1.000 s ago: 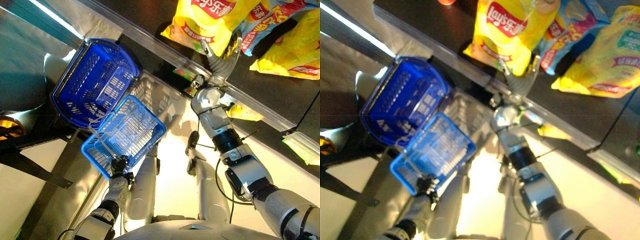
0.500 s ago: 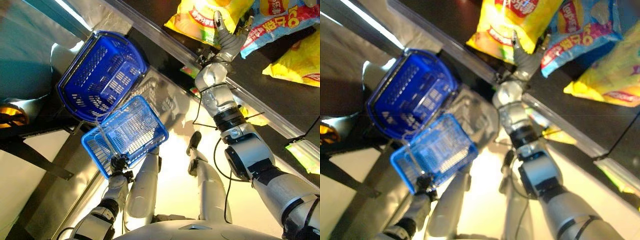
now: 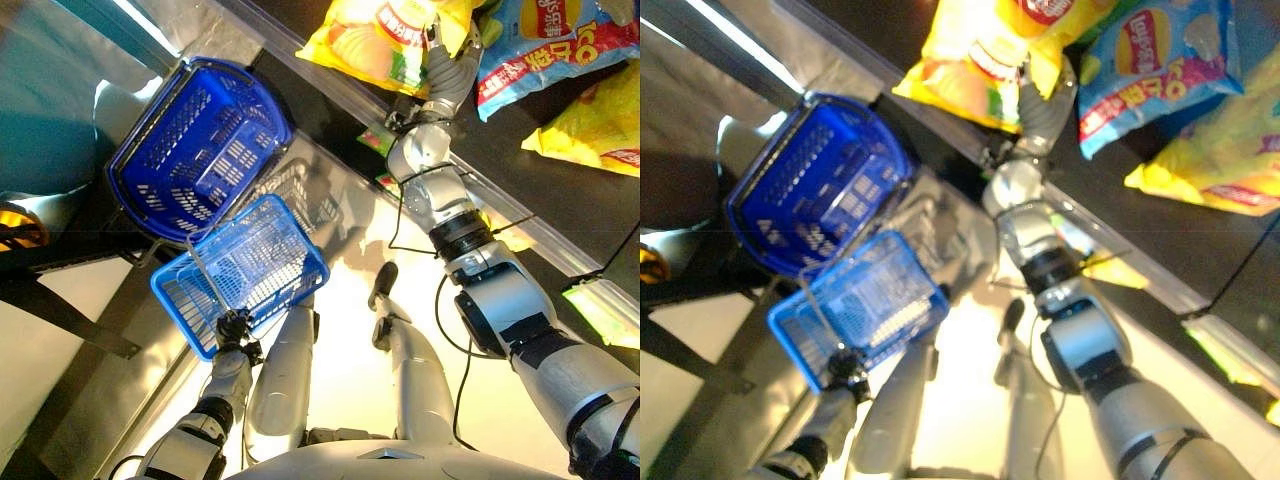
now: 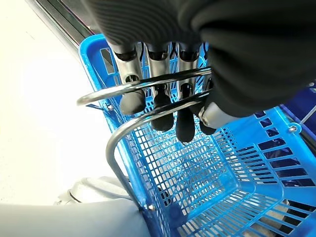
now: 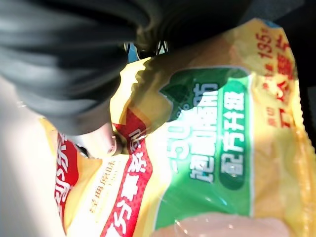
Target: Pick up the snacks into the basket
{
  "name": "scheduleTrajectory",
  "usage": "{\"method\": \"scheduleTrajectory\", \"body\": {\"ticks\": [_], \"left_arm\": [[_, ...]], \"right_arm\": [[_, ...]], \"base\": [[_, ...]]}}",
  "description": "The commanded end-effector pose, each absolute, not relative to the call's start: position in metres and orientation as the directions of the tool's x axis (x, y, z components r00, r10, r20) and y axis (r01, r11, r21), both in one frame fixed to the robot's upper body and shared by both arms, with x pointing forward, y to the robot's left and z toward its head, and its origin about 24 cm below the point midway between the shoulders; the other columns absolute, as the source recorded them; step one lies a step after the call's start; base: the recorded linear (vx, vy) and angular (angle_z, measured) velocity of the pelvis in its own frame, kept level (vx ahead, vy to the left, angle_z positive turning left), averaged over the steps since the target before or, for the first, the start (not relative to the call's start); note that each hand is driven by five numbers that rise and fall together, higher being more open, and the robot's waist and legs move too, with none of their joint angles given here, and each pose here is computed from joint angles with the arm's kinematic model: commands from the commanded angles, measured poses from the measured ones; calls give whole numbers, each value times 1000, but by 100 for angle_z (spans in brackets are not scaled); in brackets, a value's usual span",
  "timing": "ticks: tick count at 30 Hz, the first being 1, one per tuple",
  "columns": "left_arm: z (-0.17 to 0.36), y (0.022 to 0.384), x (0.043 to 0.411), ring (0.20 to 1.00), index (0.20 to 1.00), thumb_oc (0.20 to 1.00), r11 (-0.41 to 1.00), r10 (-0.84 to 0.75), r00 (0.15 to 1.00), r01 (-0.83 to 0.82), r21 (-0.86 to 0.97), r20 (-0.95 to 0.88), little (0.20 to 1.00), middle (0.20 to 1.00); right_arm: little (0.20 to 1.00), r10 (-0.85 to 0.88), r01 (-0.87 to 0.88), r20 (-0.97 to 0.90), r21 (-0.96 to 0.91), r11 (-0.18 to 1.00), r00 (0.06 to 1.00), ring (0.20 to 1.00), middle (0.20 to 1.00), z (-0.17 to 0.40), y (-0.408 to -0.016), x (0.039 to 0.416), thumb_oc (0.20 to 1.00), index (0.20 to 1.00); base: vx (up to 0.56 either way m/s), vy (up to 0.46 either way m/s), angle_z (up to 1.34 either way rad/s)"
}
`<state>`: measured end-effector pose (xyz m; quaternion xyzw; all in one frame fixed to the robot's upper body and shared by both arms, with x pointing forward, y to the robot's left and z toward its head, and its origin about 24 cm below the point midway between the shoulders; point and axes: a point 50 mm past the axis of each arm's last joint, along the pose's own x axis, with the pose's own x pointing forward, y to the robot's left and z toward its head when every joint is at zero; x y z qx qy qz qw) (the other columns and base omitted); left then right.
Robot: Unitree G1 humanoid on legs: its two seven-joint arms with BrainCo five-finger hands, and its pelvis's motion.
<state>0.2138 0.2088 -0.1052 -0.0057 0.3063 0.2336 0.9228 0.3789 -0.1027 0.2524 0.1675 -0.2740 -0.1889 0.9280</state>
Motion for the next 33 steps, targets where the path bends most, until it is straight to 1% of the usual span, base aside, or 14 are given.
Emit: {"method": "scheduleTrajectory", "body": {"ticks": [1,7,9,11,14,18,21,22,23,27,28,29,32,33], "left_arm": [[-110,232,199,200,200,200,846,500,636,-505,173,-589,200,200],[-109,233,200,200,200,200,845,498,639,-509,163,-586,200,200],[-106,235,203,200,200,200,840,506,649,-521,153,-568,200,200],[-98,239,208,200,200,200,833,515,673,-540,124,-530,200,200],[-92,242,212,200,200,200,830,521,695,-549,101,-497,200,200],[-73,251,221,200,200,200,827,528,745,-560,48,-407,200,200],[-50,261,228,200,200,200,831,530,794,-556,-5,-298,200,200],[-50,261,228,200,200,200,831,530,794,-556,-5,-298,200,200],[-38,264,231,200,200,200,839,525,817,-544,-15,-239,200,200],[-24,267,232,200,200,200,850,510,843,-524,-45,-172,200,200],[-13,269,233,200,200,200,861,498,859,-506,-49,-118,200,200],[-13,269,233,200,200,200,861,498,859,-506,-49,-118,200,200],[5,269,232,200,200,200,879,470,882,-471,-73,-35,200,200],[18,267,233,200,200,200,894,442,897,-439,-91,19,200,200]], "right_arm": [[200,-433,151,544,485,861,719,200,200,280,-103,367,200,200],[200,-424,127,563,489,863,709,200,200,277,-106,362,200,200],[200,-402,83,608,484,871,684,200,200,282,-105,354,200,200],[200,-350,38,684,427,903,640,200,200,283,-106,340,200,200],[200,-307,5,716,390,921,627,200,200,280,-104,333,200,200],[200,-182,-76,775,284,956,605,200,200,273,-97,318,200,200],[200,-64,-156,801,193,969,595,200,200,265,-90,308,200,200],[200,-64,-156,801,193,969,595,200,200,265,-90,308,200,200],[200,-8,-189,808,147,971,590,200,200,260,-86,303,200,200],[200,63,-224,800,90,970,596,200,200,251,-82,298,200,200],[200,116,-238,796,37,971,595,200,200,246,-79,295,200,200],[200,116,-238,796,37,970,595,200,200,246,-79,295,200,200],[200,176,-251,777,-24,968,604,200,200,237,-74,294,200,200],[200,208,-263,759,-50,964,617,200,200,232,-71,295,200,200]], "base": [[0,0,0],[0,0,0],[0,0,0],[0,0,0],[0,0,0],[0,0,0],[-12,-28,1],[-21,-50,1],[0,0,0],[-17,-38,1],[0,0,0],[-22,-40,1],[-24,-51,2],[-11,-29,5]]}}
